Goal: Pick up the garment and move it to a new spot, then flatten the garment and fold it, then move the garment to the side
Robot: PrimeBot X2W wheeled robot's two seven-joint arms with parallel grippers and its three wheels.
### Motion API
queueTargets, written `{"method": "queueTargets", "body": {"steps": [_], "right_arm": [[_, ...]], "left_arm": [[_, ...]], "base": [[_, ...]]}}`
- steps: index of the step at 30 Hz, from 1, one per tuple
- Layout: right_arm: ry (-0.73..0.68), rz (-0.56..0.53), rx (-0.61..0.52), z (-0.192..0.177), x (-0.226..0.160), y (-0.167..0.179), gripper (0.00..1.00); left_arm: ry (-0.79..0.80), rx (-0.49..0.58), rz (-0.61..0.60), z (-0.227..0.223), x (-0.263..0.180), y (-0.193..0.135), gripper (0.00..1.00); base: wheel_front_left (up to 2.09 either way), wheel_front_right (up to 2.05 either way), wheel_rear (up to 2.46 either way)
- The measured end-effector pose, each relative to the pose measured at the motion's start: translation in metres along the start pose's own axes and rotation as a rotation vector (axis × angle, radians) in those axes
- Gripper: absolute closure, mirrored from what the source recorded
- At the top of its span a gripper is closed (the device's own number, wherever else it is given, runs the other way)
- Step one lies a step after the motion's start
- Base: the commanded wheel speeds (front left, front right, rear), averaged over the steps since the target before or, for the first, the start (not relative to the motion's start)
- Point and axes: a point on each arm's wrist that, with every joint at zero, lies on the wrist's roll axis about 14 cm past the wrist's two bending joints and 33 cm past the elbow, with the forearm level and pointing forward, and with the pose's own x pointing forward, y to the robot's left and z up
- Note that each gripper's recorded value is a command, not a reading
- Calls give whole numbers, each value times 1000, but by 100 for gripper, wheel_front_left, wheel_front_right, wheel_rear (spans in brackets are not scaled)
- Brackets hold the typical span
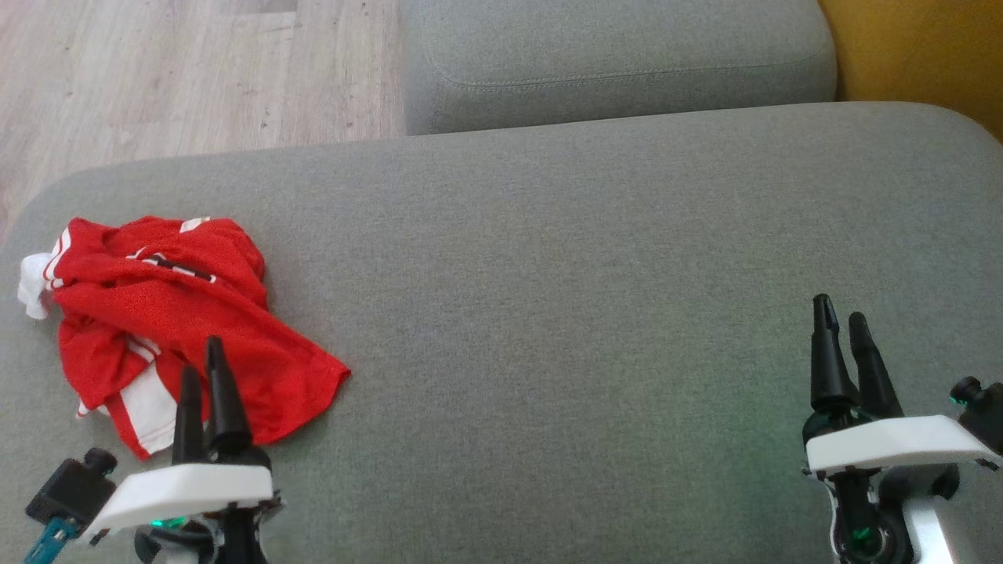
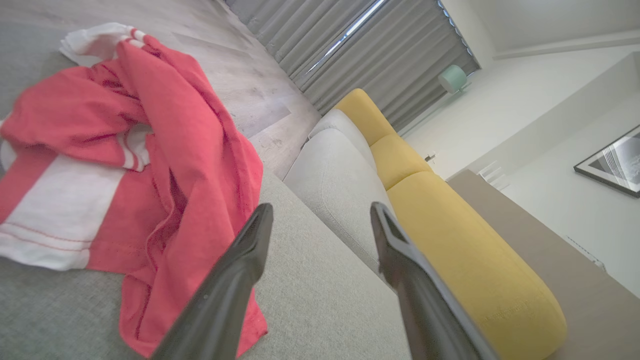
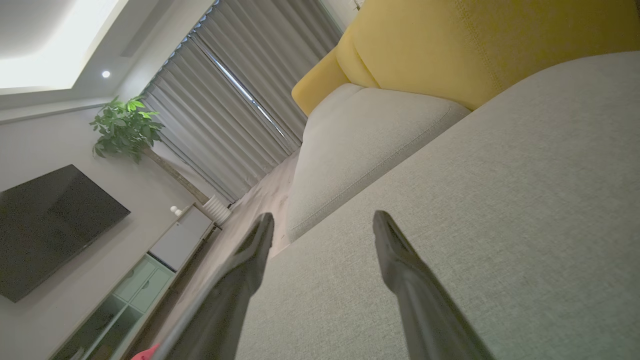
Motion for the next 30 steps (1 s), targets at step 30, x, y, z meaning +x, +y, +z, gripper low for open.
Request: {"method": "queueTargets", "body": {"steps": [30], "right_arm": [[-2,86,-419,-8,-1,19,0]], "left_arm": [[38,513,-133,-31,-6,-32,0]], "base": [[0,0,0]]}}
